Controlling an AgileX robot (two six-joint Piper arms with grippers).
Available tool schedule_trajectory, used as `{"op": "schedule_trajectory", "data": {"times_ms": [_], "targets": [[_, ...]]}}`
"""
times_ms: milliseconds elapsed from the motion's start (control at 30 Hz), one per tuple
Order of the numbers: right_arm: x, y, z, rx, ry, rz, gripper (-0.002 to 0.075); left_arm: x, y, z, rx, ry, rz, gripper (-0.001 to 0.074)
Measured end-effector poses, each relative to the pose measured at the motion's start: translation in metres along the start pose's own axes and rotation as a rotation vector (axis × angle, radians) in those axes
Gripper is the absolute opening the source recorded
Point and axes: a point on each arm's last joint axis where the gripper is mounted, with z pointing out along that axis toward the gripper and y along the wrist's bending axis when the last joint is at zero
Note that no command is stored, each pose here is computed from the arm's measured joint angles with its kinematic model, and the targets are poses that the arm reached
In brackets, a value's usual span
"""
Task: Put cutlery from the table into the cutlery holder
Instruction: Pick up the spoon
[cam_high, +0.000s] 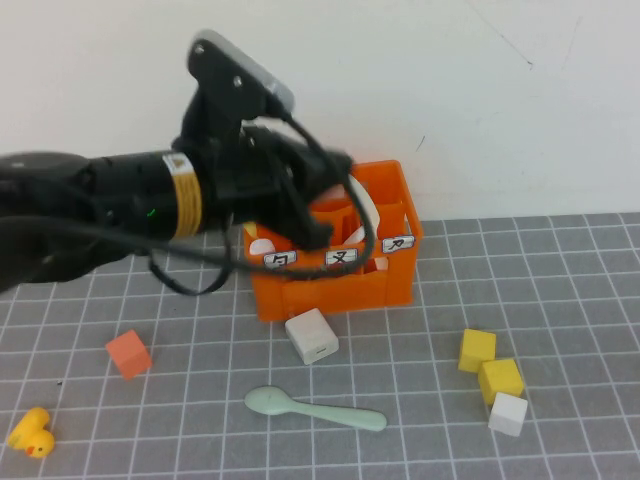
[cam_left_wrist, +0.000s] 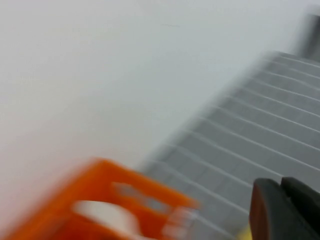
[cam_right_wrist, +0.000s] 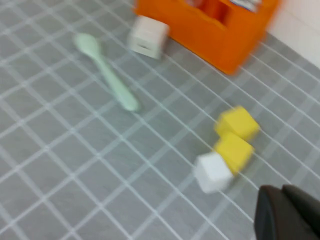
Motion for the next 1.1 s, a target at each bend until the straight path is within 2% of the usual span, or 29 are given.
{"op": "schedule_trajectory", "data": {"times_ms": [100, 167, 233, 300, 333, 400, 500, 533, 600, 667, 733, 800, 867, 967, 1100], "targets": [[-0.003, 0.007, -0.001, -0.068, -0.033, -0.055, -0.0002, 0.001, -0.024, -0.011, 0.218, 0.077, -0.045, 0.0003], [-0.004, 0.01, -0.001, -0.097, -0.047, -0.078, -0.0002, 0.008, -0.033, -0.014, 0.305, 0.129, -0.075, 0.0001], [-0.005, 0.011, -0.002, -0.111, -0.058, -0.087, -0.0002, 0.015, -0.035, -0.014, 0.322, 0.163, -0.102, 0.0], [-0.005, 0.012, -0.002, -0.116, -0.063, -0.09, -0.0002, 0.02, -0.033, -0.012, 0.293, 0.184, -0.103, 0.0], [-0.005, 0.012, -0.002, -0.116, -0.063, -0.092, -0.0002, 0.022, -0.029, -0.01, 0.245, 0.188, -0.098, 0.0], [-0.005, 0.012, -0.002, -0.12, -0.064, -0.092, -0.0002, 0.023, -0.013, -0.008, 0.078, 0.181, -0.053, 0.0], [-0.006, 0.012, -0.002, -0.117, -0.068, -0.087, -0.0002, 0.022, 0.016, -0.01, -0.242, 0.171, 0.006, 0.0], [-0.006, 0.012, -0.001, -0.113, -0.069, -0.075, -0.0002, 0.021, 0.03, -0.015, -0.409, 0.162, 0.004, 0.0], [-0.005, 0.01, -0.001, -0.096, -0.055, -0.018, -0.0002, 0.022, 0.049, -0.026, -0.656, 0.159, -0.06, 0.0], [-0.006, 0.007, -0.001, -0.096, -0.009, 0.016, -0.0002, 0.026, 0.062, -0.043, -0.882, 0.235, -0.148, 0.0], [-0.01, 0.002, 0.0, -0.111, 0.056, 0.034, -0.0003, 0.033, 0.066, -0.058, -1.005, 0.388, -0.243, 0.0], [-0.021, -0.007, 0.003, -0.14, 0.103, 0.048, -0.0003, 0.043, 0.06, -0.065, -0.96, 0.558, -0.292, 0.0], [-0.033, -0.016, 0.011, -0.182, 0.137, 0.043, -0.0003, 0.055, 0.047, -0.062, -0.829, 0.644, -0.36, 0.0], [-0.053, -0.028, 0.031, -0.249, 0.194, 0.001, -0.0002, 0.068, 0.023, -0.055, -0.655, 0.645, -0.416, 0.0], [-0.071, -0.035, 0.073, -0.329, 0.29, -0.068, -0.0002, 0.077, 0.0, -0.062, -0.566, 0.61, -0.436, 0.0]]}}
